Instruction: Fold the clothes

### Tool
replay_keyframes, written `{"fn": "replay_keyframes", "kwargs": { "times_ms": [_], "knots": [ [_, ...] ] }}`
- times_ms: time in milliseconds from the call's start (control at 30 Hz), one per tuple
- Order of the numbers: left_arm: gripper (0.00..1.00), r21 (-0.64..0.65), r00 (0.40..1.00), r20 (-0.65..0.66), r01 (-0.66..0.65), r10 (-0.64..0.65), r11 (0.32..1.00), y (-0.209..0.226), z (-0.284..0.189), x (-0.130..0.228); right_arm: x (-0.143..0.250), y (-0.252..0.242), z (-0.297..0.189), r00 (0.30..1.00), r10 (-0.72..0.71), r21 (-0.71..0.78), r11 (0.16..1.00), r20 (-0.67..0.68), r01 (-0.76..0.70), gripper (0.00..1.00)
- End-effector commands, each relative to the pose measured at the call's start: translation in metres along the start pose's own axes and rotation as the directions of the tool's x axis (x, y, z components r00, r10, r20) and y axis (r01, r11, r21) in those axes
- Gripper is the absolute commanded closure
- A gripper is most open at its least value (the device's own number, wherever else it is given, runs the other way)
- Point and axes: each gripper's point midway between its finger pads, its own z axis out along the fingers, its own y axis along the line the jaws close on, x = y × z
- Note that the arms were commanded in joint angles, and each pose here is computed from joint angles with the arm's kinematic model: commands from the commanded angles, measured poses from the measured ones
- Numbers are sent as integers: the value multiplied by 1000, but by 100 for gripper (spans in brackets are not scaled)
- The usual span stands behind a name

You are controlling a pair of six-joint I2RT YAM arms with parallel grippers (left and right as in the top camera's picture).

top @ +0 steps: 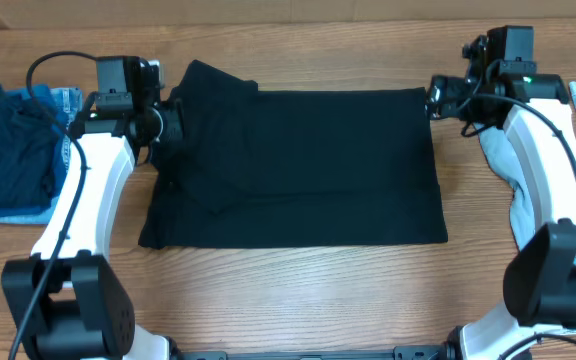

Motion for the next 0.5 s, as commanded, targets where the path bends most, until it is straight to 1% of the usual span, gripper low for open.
{"fn": "replay_keyframes", "kwargs": {
  "times_ms": [0,33,133,200,267,367,467],
  "knots": [
    [30,149,1000,11,-16,15,989,-9,25,-14,-6,-1,34,997,-78,-34,996,8,79,6],
    [27,177,1000,11,-4,2,984,-7,29,-23,-9,1,45,995,-99,-50,994,17,99,5],
    [26,245,999,9,35,-39,969,3,40,-58,-12,-1,78,991,-131,-66,989,30,132,0],
    [25,280,999,0,48,-50,959,4,47,-76,-16,-3,93,991,-131,-66,989,36,133,0],
    [22,315,998,-9,58,-58,947,4,59,-94,-25,-2,110,989,-137,-76,987,49,140,0],
    [21,349,998,-28,67,-61,935,2,77,-102,-37,3,129,984,-161,-114,979,76,169,0],
    [21,375,997,-50,78,-64,924,2,96,-97,-47,2,144,980,-161,-112,978,113,174,0]
  ]
}}
